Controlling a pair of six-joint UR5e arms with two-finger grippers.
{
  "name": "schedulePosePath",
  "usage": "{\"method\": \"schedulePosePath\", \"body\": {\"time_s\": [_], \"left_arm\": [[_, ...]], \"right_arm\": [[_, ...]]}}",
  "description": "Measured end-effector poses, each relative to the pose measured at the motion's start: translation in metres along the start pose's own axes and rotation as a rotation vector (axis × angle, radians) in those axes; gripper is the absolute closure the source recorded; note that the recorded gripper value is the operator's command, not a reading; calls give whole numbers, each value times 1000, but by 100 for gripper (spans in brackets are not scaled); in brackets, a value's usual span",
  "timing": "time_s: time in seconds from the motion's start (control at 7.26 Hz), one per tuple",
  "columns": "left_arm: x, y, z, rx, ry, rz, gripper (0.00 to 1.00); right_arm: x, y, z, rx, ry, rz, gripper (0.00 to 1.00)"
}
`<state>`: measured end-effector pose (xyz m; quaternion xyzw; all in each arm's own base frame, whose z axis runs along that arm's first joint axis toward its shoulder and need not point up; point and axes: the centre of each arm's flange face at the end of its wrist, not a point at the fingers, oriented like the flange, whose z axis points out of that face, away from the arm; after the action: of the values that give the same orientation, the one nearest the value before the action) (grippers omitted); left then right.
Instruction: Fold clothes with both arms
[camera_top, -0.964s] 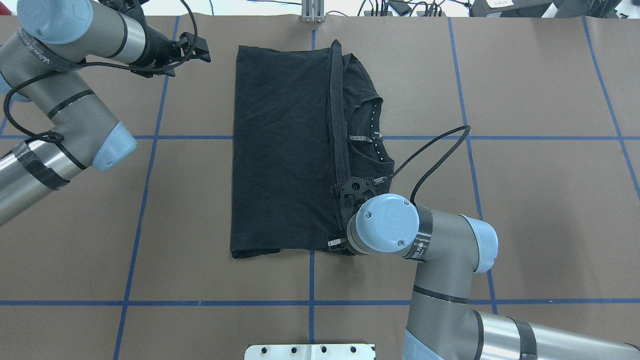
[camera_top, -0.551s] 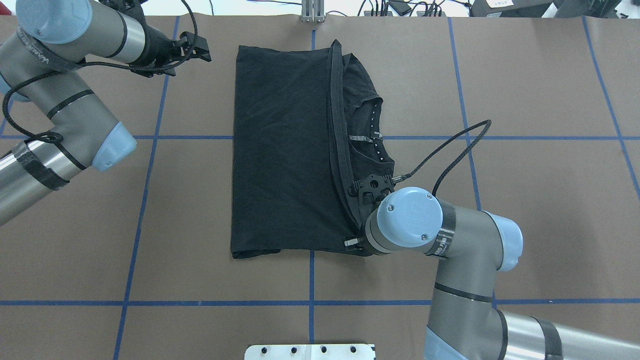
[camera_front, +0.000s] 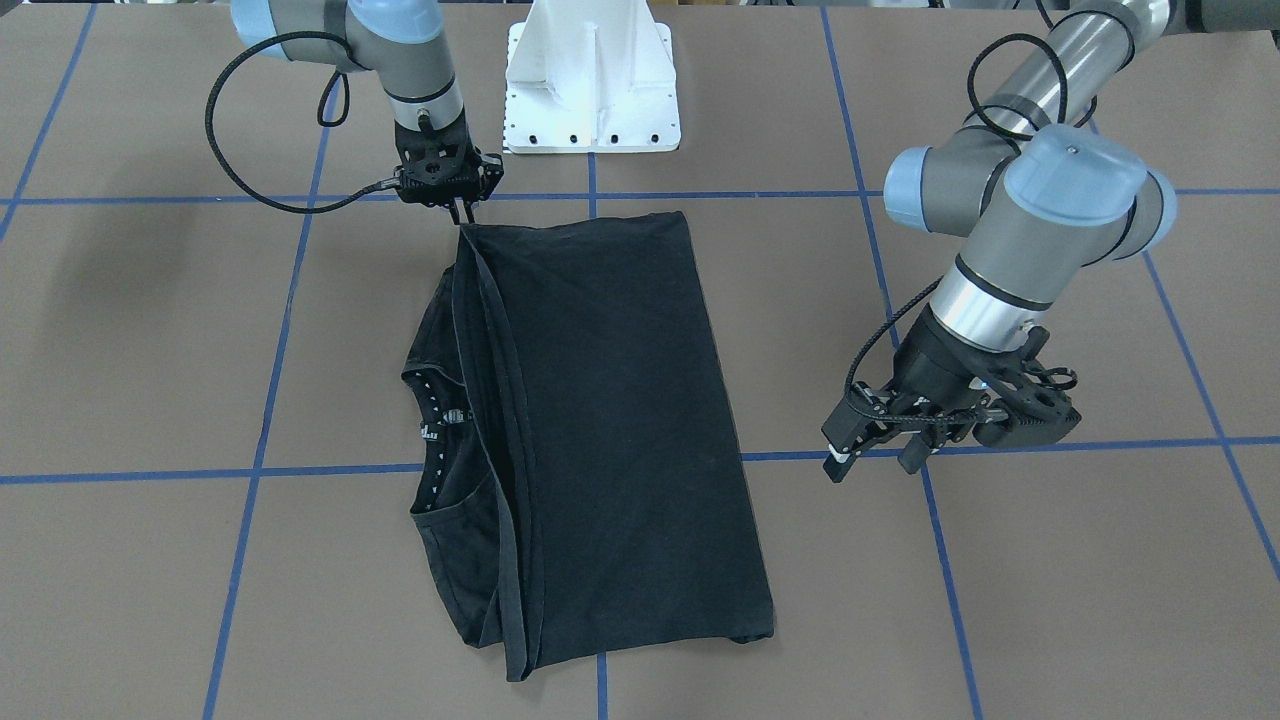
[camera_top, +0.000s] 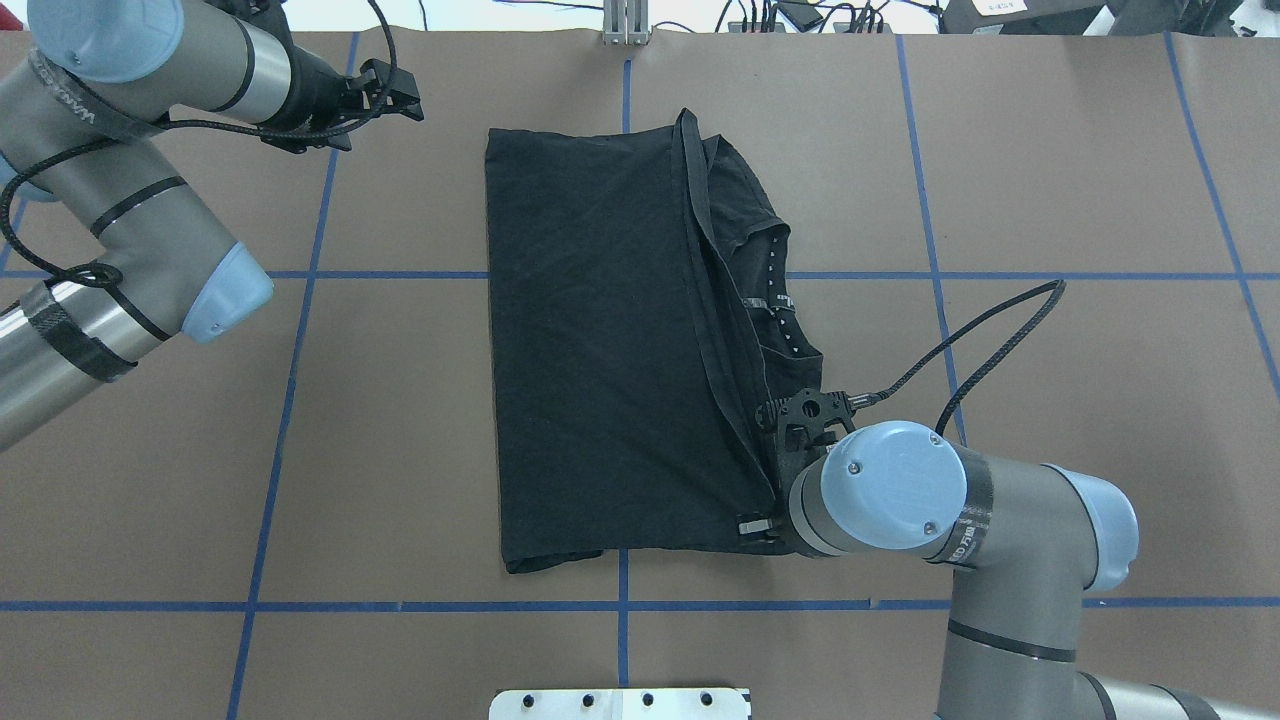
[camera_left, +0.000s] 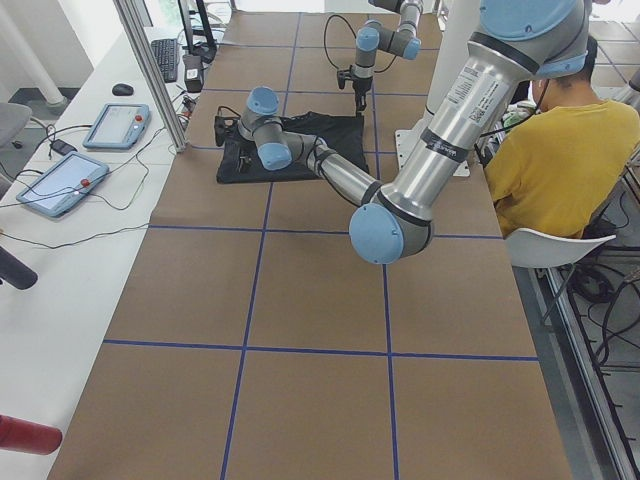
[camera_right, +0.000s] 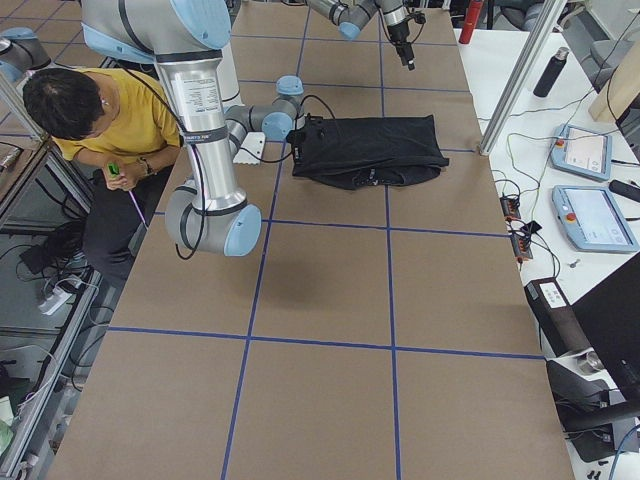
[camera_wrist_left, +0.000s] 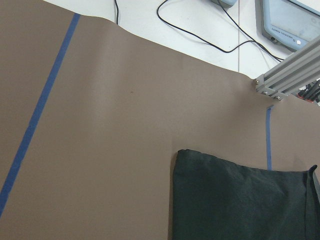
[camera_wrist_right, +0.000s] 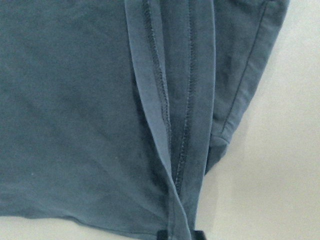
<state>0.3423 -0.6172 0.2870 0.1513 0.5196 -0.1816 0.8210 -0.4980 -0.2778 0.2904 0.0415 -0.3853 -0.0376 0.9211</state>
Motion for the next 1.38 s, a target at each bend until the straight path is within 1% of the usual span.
{"method": "schedulePosePath", "body": {"time_s": [0.14,0.28,0.41,0.55,0.69,0.83,0.96,1.1,1.24,1.38], "left_arm": [[0,0,0,0,0,0,0],[1,0,-1,-1,-1,0,0],[2,1,-1,-1,-3,-1,0],[3,1,-2,-2,-3,-1,0],[3,1,-2,-2,-3,-1,0],[3,1,-3,-3,-3,-1,0],[3,1,-3,-3,-2,-1,0],[3,1,-3,-3,-3,-1,0],[2,2,-4,-3,-3,-1,0],[2,2,-4,-2,-1,0,0]], "right_arm": [[-1,0,-2,7,-5,65,0],[-4,-1,-4,16,-14,171,2],[-7,-3,-7,35,-25,308,2],[-9,-5,-7,61,-40,441,6],[-9,-6,-3,82,-51,555,8],[-9,-8,5,96,-56,640,9],[-9,-11,15,104,-67,706,10],[-8,-14,27,107,-76,744,12],[-7,-17,36,112,-79,763,16],[-5,-20,39,120,-80,774,16]]}}
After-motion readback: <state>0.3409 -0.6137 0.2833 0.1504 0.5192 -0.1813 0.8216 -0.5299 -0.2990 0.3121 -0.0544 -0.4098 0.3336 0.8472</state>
